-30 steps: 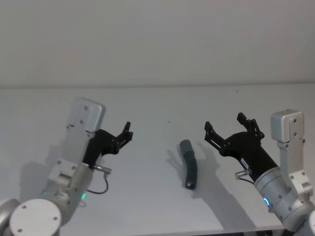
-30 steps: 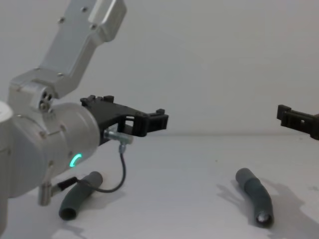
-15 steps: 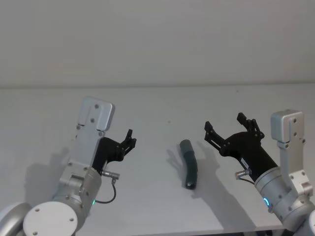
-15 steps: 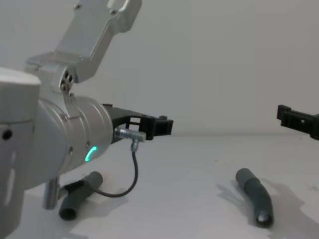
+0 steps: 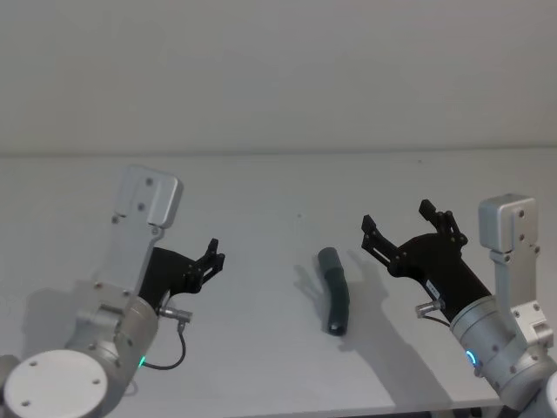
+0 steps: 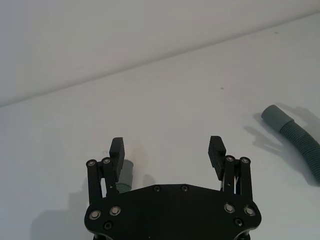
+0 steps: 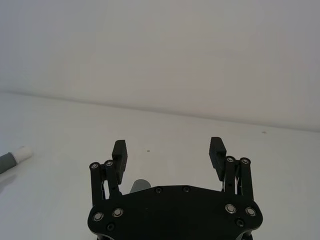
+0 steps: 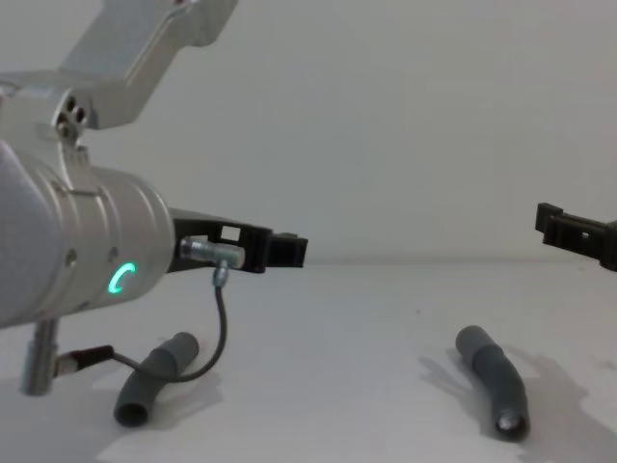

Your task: Use both hands to pick up one end of the pipe from the table, align the ends, and insert them.

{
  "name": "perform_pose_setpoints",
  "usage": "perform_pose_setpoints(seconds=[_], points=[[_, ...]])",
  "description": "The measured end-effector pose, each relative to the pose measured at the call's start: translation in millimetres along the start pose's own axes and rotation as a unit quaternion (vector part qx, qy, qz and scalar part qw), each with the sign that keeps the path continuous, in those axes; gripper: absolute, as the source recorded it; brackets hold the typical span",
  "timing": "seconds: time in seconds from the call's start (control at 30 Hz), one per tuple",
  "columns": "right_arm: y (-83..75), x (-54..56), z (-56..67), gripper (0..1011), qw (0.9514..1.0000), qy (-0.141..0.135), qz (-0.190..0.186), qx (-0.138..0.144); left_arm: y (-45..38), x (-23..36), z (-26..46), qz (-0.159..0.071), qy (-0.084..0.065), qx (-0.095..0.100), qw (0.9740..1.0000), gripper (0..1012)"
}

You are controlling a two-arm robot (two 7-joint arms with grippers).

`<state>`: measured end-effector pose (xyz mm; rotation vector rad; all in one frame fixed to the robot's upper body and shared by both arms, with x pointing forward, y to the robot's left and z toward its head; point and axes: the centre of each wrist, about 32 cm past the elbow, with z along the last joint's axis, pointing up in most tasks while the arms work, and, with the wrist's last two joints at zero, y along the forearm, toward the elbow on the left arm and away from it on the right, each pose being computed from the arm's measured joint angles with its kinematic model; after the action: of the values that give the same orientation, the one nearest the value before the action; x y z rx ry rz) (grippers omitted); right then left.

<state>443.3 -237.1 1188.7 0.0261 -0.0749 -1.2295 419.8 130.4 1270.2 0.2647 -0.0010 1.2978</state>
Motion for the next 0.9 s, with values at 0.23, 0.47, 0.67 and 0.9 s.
perform_pose_setpoints(seconds=[0.23,0.47,0.67,0.9], points=[[0.0,0.0,0.0,1000,1.0000,0.000,0.000,0.000,2.1,10.8,-2.0,-0.013,0.015,0.012,0.9997,1001],[0.0,0.0,0.0,1000,1.0000,0.000,0.000,0.000,0.6,18.8,-9.6,-0.021,0.033,0.019,0.9991,1001],[0.0,0.0,0.0,1000,1.0000,0.000,0.000,0.000,-0.6,23.9,-16.3,-0.022,0.045,0.024,0.9984,1001],[0.0,0.0,0.0,1000,1.0000,0.000,0.000,0.000,-0.7,30.1,-24.9,-0.016,0.058,0.033,0.9976,1001]])
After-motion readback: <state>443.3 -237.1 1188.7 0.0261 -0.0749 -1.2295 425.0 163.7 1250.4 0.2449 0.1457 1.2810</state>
